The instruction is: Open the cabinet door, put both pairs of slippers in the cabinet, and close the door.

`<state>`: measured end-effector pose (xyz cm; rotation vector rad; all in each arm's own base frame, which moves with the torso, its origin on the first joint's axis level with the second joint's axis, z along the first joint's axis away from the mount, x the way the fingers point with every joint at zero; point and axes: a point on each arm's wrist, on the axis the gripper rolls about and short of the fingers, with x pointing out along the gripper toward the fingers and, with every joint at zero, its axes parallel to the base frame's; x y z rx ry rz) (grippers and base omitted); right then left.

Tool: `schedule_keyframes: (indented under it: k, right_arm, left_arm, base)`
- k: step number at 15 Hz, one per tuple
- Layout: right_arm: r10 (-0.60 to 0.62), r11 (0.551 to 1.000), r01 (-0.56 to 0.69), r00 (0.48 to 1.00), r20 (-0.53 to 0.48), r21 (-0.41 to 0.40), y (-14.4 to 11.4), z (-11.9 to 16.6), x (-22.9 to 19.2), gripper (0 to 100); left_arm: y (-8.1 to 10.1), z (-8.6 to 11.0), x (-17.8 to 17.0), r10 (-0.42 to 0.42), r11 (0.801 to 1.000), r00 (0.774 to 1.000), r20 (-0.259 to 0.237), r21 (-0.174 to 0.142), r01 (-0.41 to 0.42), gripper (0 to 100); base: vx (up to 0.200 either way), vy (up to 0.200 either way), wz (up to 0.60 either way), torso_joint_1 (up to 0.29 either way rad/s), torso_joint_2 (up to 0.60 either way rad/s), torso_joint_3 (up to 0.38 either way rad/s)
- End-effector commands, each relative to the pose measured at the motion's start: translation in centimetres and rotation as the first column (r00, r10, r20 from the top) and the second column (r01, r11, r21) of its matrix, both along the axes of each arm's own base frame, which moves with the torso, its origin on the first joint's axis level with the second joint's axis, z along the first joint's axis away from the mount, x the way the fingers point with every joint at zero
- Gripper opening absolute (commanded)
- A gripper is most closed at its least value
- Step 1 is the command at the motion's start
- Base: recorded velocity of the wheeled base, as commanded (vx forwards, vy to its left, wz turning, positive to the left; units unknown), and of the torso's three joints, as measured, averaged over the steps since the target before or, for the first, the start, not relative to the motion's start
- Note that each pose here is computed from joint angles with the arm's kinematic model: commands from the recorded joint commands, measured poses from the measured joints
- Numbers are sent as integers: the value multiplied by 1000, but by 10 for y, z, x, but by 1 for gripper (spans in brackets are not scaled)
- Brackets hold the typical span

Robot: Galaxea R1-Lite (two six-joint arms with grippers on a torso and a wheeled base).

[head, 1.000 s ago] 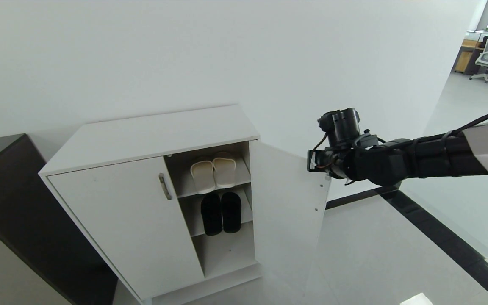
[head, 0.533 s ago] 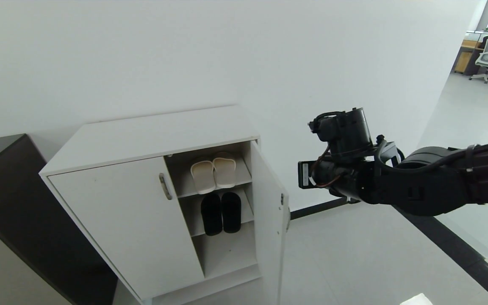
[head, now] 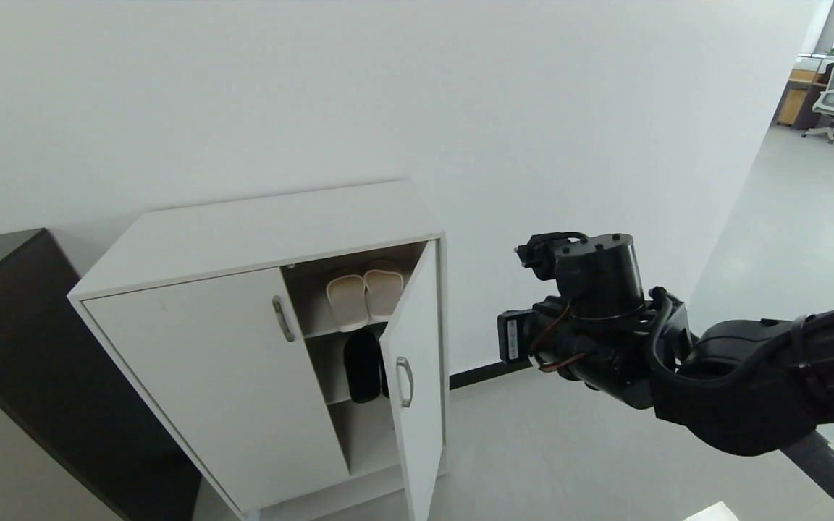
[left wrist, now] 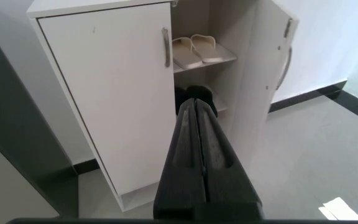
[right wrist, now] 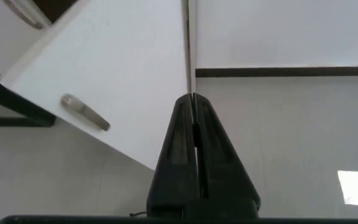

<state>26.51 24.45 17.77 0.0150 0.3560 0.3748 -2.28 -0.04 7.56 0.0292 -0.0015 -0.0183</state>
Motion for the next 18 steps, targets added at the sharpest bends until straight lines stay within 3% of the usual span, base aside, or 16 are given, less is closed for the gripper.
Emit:
schedule_keyframes:
  k: [1,5,9,12,15,18]
  right_arm:
    - [10,1000,-10,1000,-15,-12,0,-5,-4,0]
    - [11,1000,-11,1000,-13,-8,0,-6,-4,0]
    - [27,1000,-27,1000,11,-4,-2,-10,-6,0]
    - [114,993,-114,993,0,26,-6,-18,-11,0]
    - [288,957,-287,957,-24,44,-24,-27,-20,0]
    - [357,933,-354,934,-31,64,-31,-33,-24,0]
  left_arm:
    - [0,0,0,1,1000,1000,0,0,-1,0]
    - [0,0,0,0,1000,1000,0,0,0,0]
    - [0,0,0,0,1000,1000,0,0,0,0]
    - [0,0,0,0,1000,1000,0,0,0,0]
    - [0,0,0,3,1000,1000,-1,0,-3,0]
    - [0,0,0,1,1000,1000,0,0,-1,0]
  base:
    - [0,0,600,-2,2,7]
    - [0,0,600,5,4,0]
    - [0,0,0,0,0,0]
    - [0,0,0,0,0,0]
    - [0,0,0,0,0,0]
    - [67,0,0,2,-1,-2]
